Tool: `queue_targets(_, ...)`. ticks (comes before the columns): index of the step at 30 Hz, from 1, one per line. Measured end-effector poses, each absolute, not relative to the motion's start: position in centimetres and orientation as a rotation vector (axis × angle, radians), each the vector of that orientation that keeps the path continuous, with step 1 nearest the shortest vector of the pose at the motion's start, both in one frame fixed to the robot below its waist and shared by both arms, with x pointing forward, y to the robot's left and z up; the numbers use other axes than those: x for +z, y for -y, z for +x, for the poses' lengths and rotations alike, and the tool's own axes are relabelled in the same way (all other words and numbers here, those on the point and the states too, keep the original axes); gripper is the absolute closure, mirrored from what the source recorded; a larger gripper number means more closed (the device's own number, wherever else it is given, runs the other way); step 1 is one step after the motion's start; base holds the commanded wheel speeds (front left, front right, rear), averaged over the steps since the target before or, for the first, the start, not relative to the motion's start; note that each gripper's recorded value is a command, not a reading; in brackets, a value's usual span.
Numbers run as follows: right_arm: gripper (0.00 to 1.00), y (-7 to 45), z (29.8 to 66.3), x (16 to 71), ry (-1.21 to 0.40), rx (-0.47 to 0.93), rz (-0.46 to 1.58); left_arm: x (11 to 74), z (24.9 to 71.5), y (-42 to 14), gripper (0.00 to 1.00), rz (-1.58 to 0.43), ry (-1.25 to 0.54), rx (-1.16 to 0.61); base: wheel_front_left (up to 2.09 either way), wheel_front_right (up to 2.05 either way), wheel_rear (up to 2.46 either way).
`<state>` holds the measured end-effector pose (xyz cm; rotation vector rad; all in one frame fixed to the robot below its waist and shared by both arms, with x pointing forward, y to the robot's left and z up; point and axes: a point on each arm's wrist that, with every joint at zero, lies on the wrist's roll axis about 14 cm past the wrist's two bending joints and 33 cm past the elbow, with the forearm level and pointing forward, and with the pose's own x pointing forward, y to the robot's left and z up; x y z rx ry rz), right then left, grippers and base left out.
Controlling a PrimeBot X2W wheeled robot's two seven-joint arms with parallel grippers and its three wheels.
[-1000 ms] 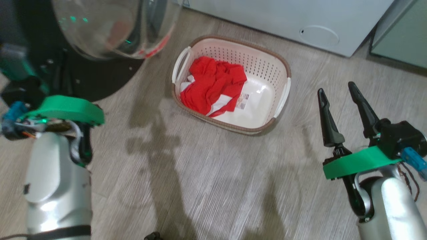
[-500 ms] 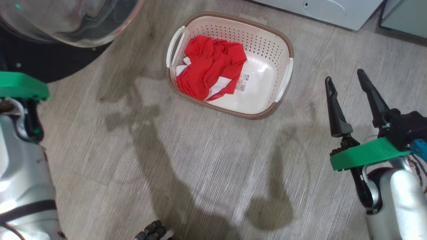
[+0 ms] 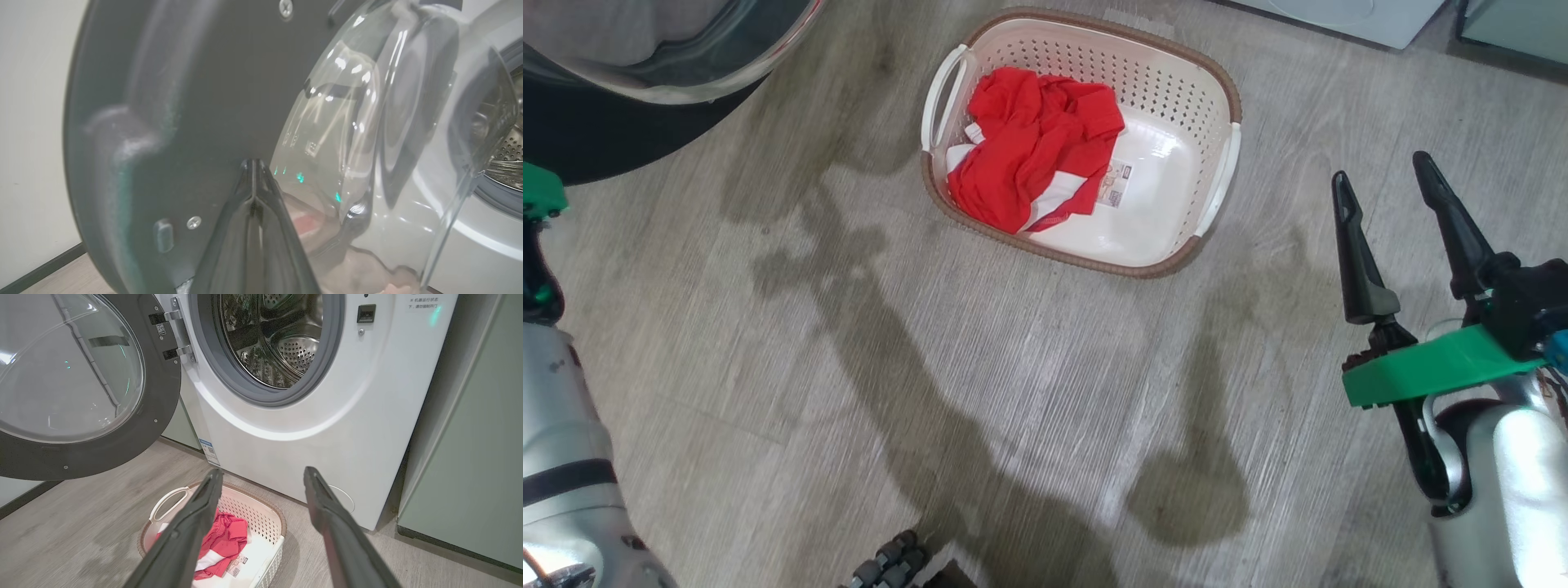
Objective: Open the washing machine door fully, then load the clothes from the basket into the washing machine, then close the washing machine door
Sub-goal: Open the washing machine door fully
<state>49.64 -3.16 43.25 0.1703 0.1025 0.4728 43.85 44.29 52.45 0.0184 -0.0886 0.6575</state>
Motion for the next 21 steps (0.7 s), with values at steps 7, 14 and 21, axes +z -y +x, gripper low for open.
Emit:
queue_targets(7, 0.0, 3.0, 49.6, 43.8, -0.092, 0.478, 0.168, 52.9, 43.7, -44.2, 1.0, 0.035, 0.09, 0.643, 0.0, 0.0, 0.0)
queue_targets(14, 0.0, 2.7, 49.2, 45.1, -0.071, 0.488, 0.161, 54.4, 43.2, -43.8, 1.0, 0.052, 0.118, 0.627, 0.0, 0.0, 0.0)
queue_targets(21, 0.0, 3.3, 48.6, 47.1, -0.018, 0.468, 0.166, 54.6, 42.6, -41.2, 1.0, 0.05, 0.123, 0.551, 0.0, 0.0, 0.0)
